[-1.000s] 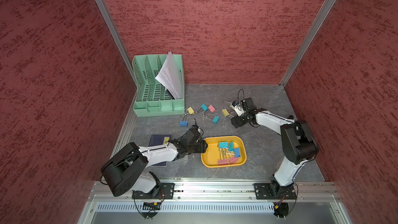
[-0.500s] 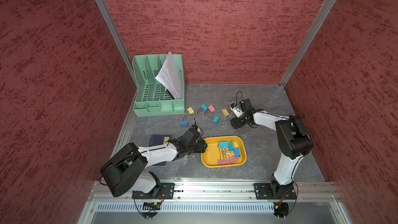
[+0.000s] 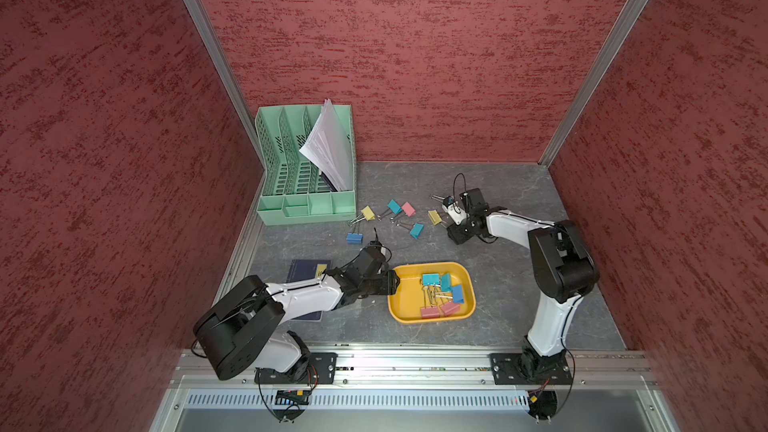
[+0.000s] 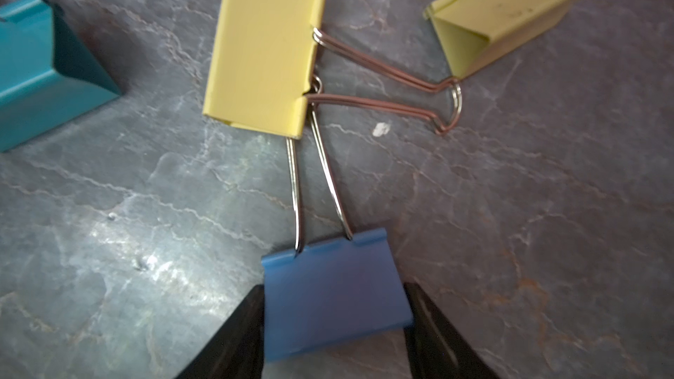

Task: Put the binder clips in the storage box
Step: Pick up the binder clip at the center of the board, then place the binder clip in the storage box.

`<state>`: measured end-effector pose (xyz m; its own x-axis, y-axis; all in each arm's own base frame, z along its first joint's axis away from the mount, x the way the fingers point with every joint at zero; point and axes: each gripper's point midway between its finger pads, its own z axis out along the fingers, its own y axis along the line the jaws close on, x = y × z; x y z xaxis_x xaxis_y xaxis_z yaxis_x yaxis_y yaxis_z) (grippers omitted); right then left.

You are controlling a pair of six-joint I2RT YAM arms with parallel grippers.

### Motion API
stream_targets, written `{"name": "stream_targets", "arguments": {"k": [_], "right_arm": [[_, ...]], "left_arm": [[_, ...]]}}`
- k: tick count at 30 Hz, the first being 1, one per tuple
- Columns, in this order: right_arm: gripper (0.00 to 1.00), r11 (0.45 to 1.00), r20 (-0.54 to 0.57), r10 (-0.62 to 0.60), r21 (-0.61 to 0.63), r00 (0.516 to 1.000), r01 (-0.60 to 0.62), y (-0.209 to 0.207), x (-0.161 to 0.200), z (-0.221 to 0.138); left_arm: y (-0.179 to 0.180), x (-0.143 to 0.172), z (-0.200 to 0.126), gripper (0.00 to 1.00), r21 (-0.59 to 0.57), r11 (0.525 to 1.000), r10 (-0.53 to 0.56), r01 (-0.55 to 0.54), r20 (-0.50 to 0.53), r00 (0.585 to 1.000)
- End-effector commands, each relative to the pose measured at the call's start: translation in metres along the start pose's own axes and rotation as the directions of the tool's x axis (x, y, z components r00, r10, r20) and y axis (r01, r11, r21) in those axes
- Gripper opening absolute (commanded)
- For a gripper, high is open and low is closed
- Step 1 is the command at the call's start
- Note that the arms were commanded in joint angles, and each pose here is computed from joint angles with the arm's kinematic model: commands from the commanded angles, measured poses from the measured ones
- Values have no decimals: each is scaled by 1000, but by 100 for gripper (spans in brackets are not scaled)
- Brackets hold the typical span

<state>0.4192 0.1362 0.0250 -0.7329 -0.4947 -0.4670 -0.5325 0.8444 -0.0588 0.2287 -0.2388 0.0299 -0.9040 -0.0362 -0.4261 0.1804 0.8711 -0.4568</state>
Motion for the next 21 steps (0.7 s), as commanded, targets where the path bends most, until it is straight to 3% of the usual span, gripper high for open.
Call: {"name": "stream_targets", "arguments": {"k": [1, 11, 21], "right_arm": [[52, 998, 7, 54, 30, 999, -54, -8, -1, -5], [46, 980, 105, 132, 138, 986, -146, -18, -22, -54], [47, 985, 73, 94, 136, 993, -103, 14, -15, -85]], "left_arm": [[35, 33, 2, 66, -111, 994, -16, 4, -108, 994], [36, 33, 3, 66, -108, 994, -23, 11, -104, 994], [35, 32, 2, 66, -108, 994, -25, 14, -102, 995]]}}
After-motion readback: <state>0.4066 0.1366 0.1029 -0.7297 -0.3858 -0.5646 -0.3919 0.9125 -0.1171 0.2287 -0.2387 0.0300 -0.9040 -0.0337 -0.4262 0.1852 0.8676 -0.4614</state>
